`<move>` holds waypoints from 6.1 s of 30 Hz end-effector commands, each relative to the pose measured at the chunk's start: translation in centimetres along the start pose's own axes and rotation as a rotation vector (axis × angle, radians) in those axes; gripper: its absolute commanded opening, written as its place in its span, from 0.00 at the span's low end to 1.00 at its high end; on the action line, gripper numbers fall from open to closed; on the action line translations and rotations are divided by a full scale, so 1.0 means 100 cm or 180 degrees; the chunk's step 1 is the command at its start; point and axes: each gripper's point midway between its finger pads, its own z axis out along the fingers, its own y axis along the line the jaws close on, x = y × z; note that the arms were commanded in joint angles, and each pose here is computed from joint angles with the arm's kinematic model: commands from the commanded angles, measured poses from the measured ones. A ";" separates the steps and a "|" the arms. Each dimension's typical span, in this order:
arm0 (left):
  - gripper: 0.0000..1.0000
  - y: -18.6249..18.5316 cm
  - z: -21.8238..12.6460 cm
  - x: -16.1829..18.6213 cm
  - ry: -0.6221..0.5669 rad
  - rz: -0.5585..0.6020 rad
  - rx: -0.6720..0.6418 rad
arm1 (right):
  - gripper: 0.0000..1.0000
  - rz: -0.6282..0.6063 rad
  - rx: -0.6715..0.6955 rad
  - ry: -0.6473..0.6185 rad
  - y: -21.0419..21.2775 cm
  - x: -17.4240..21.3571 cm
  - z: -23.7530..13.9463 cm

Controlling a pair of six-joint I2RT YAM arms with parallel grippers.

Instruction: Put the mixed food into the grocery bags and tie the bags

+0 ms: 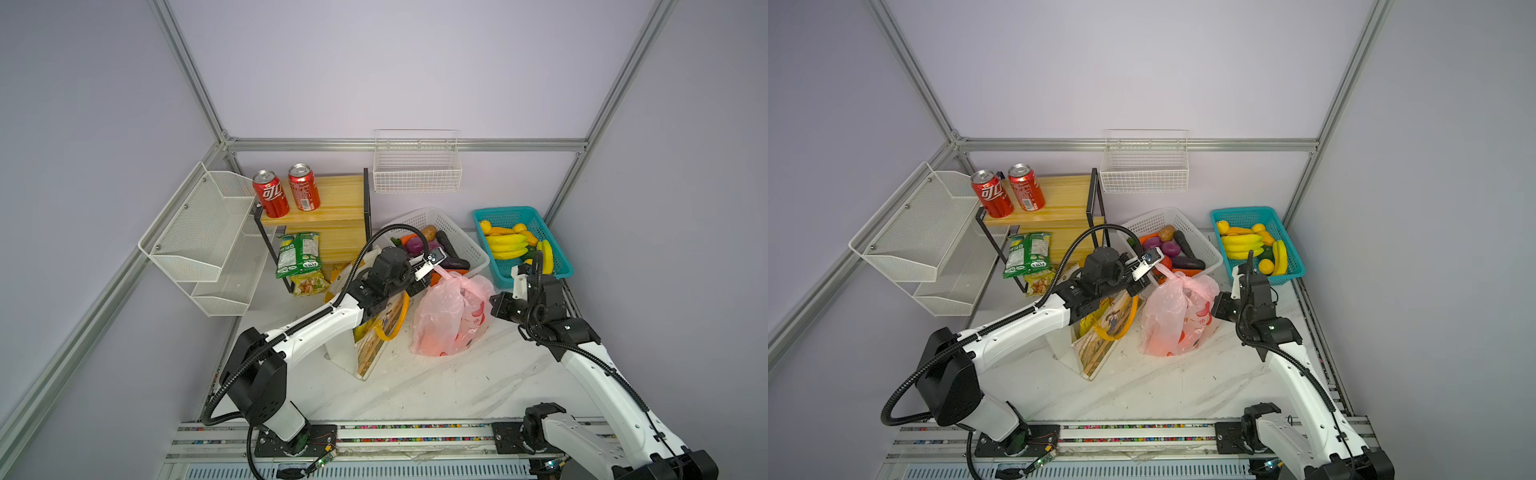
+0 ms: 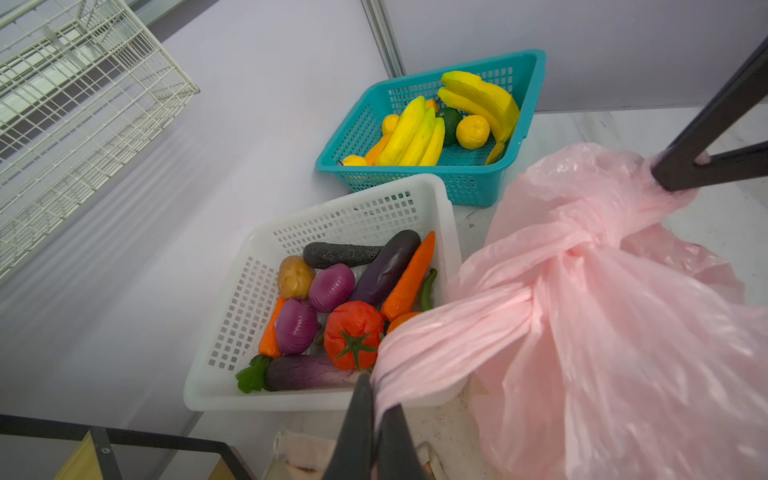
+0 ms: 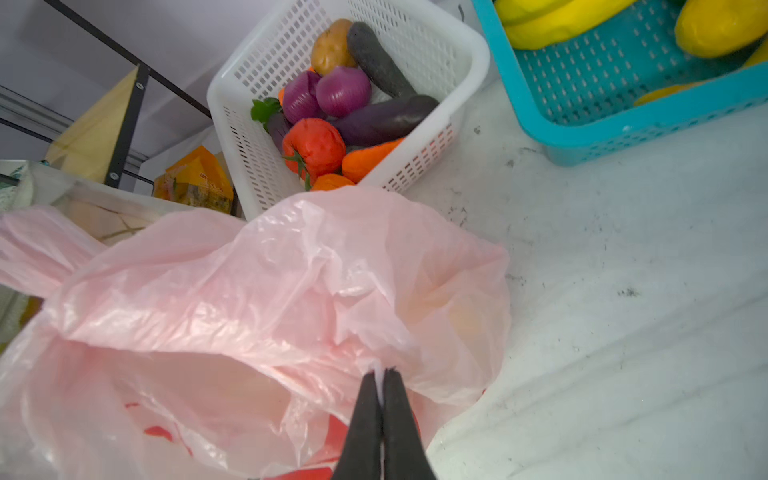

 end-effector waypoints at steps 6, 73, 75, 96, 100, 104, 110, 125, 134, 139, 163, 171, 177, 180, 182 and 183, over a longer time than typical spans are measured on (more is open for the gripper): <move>0.00 0.027 0.003 0.009 0.0174 0.0128 -0.0379 | 0.00 0.0421 0.0135 -0.0172 -0.018 0.007 -0.013; 0.58 0.016 -0.027 -0.041 -0.0934 -0.1438 0.0733 | 0.60 -0.0155 -0.0448 -0.1551 0.013 -0.078 -0.090; 0.61 0.016 -0.040 -0.050 -0.1010 -0.1550 0.0773 | 0.65 -0.0228 -0.0508 -0.1488 0.018 -0.079 -0.086; 1.00 -0.109 0.025 -0.037 0.0217 -0.0112 0.0961 | 0.97 0.0026 0.0233 -0.1639 -0.021 -0.172 -0.015; 1.00 -0.116 0.041 -0.032 0.0287 0.0036 0.1046 | 0.97 0.0009 0.0243 -0.1614 -0.024 -0.164 -0.015; 1.00 -0.119 0.054 -0.035 0.0299 0.0080 0.1094 | 0.97 -0.0006 0.0282 -0.1586 -0.028 -0.156 -0.014; 1.00 -0.129 0.067 -0.037 0.0279 0.0141 0.1265 | 0.97 0.0012 0.0412 -0.1571 -0.039 -0.148 -0.015; 0.70 -0.154 0.078 -0.008 0.0588 -0.0024 0.1655 | 0.97 0.0058 0.0502 -0.1681 -0.049 -0.147 -0.032; 0.28 -0.144 0.038 -0.036 0.0289 -0.0467 0.1618 | 0.97 0.0033 0.0301 -0.1642 -0.037 -0.141 -0.037; 0.15 -0.128 0.004 -0.068 -0.0003 -0.0829 0.1548 | 0.96 0.0113 0.0457 -0.1900 -0.035 -0.158 -0.068; 0.00 0.087 -0.190 -0.137 -0.0628 -0.1551 -0.0713 | 0.94 -0.0006 0.0066 -0.2241 0.006 -0.177 -0.127; 0.00 0.138 -0.231 -0.118 -0.0525 -0.1614 -0.1317 | 0.91 -0.0053 -0.0532 -0.1827 0.038 -0.155 -0.092; 0.00 0.156 -0.242 -0.100 -0.0298 -0.1552 -0.1619 | 0.90 -0.0518 -0.0815 -0.1266 0.098 -0.113 -0.039; 0.00 0.163 -0.241 -0.093 -0.0214 -0.1566 -0.1687 | 0.90 -0.0670 -0.1014 -0.1103 0.135 -0.092 -0.025; 0.00 0.165 -0.238 -0.088 -0.0151 -0.1567 -0.1693 | 0.90 -0.0721 -0.1182 -0.1046 0.158 -0.081 -0.020; 0.00 0.166 -0.237 -0.087 -0.0119 -0.1573 -0.1703 | 0.89 -0.0750 -0.1273 -0.1001 0.171 -0.074 -0.018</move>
